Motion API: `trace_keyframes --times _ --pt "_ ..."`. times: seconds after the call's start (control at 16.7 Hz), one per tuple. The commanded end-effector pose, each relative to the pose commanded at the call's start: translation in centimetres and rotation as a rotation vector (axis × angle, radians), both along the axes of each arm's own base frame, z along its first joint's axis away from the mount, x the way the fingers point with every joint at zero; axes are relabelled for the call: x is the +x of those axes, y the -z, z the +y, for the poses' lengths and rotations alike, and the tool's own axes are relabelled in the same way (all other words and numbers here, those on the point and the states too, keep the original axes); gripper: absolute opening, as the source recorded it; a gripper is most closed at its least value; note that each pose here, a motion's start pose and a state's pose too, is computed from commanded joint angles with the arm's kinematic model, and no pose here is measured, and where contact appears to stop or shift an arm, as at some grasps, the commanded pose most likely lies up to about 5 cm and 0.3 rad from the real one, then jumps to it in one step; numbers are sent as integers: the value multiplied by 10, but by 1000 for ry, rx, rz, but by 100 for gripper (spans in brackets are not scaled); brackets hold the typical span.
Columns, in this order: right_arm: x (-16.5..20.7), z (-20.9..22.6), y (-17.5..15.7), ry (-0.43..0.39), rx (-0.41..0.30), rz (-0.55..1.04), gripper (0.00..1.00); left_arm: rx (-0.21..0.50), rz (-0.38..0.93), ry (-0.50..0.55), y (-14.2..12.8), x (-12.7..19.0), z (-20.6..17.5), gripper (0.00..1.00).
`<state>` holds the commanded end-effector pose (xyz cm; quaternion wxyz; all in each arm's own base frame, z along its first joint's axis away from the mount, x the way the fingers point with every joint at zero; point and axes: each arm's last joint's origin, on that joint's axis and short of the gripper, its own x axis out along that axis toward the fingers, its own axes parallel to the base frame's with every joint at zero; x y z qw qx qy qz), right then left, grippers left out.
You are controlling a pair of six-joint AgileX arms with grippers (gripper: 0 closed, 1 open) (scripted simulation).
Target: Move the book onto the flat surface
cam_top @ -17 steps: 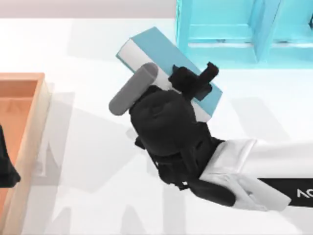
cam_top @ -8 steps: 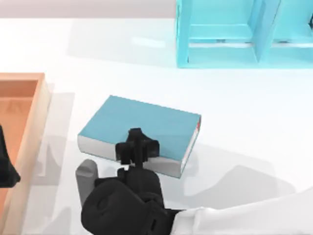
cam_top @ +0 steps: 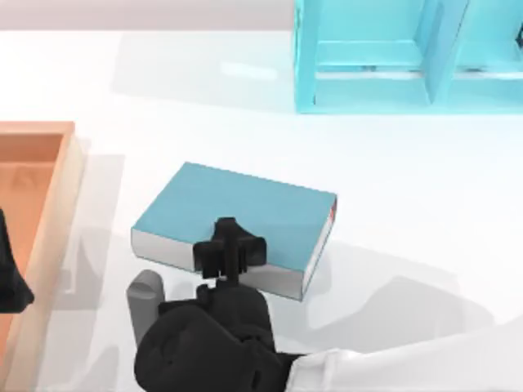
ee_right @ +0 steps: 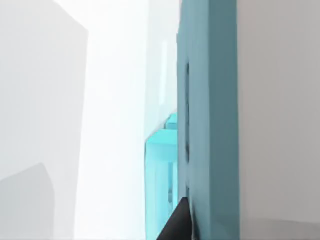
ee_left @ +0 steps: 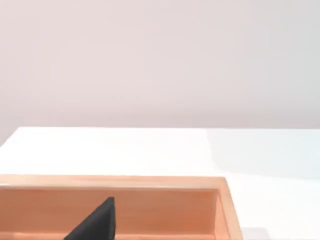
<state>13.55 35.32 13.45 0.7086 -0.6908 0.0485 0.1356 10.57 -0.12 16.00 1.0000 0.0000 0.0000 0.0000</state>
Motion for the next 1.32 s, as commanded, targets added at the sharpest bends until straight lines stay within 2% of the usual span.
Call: trace_keyframes --times 0.36,0.72,0.96,1.32 --pt "-1 -1 3 3 -6 3 0 0 0 0 0 0 0 100" --pt "-1 0 30 3 -3 2 0 0 0 0 0 0 0 100" --pt "-1 -1 32 3 -5 3 0 0 0 0 0 0 0 100" --pt "-1 -1 32 3 -5 3 45 0 0 0 0 0 0 100"
